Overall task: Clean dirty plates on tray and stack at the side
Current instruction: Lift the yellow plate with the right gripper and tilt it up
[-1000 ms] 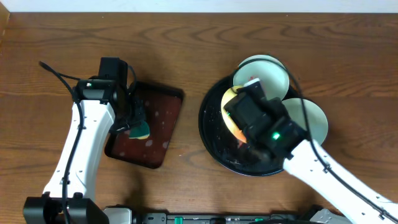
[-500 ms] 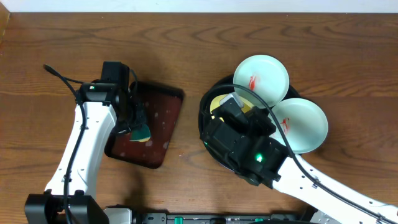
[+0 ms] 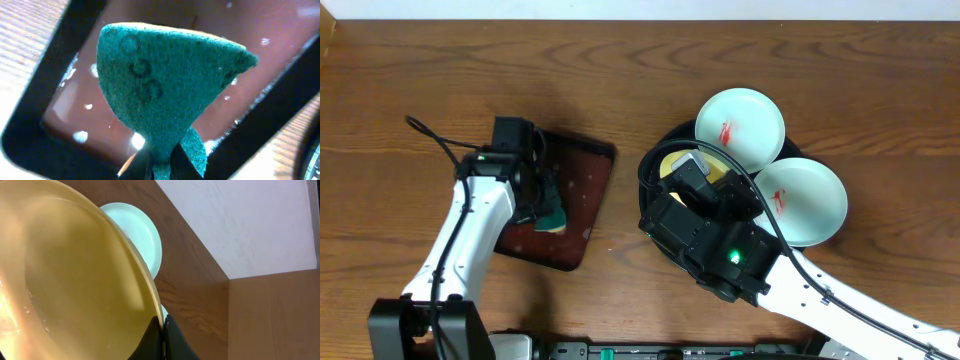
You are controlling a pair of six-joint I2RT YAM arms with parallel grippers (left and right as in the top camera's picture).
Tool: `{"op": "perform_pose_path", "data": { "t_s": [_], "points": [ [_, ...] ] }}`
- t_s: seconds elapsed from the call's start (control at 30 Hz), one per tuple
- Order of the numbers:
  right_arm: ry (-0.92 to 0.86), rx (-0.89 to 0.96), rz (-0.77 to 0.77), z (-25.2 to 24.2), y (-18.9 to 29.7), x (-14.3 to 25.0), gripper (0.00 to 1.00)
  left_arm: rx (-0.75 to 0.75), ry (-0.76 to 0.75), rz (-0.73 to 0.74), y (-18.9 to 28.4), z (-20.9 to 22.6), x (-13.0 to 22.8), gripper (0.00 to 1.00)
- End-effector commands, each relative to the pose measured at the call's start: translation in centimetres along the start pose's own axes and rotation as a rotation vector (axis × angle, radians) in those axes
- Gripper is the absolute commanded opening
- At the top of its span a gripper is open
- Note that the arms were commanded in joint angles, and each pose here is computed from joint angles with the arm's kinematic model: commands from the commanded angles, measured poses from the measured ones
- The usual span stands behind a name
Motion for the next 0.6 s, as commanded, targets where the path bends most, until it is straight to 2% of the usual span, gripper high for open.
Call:
{"op": "perform_pose_path", "data": {
  "t_s": [0.0,0.57],
  "points": [
    [-0.03,0.036,-0.025,-1.18,0.59,-0.74,0.01,-0.018,-0.011,0.012,-1.48,0.62,0.72,0.08],
    [-0.03,0.036,-0.025,-1.19,0.59,-0.73,0.01,-0.025,-0.01,0.032,-2.27,0.94,1.52,0.08]
  ]
}}
Point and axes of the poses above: each gripper's point midway between its finger pads, its own y axis back along the fingers, its own z axis along the line the jaws close on, x = y × z, the point moved 4 cm from there along y, back along the fingers, and after that the axes turned 2 degrees about -y, right-handed, at the moved point
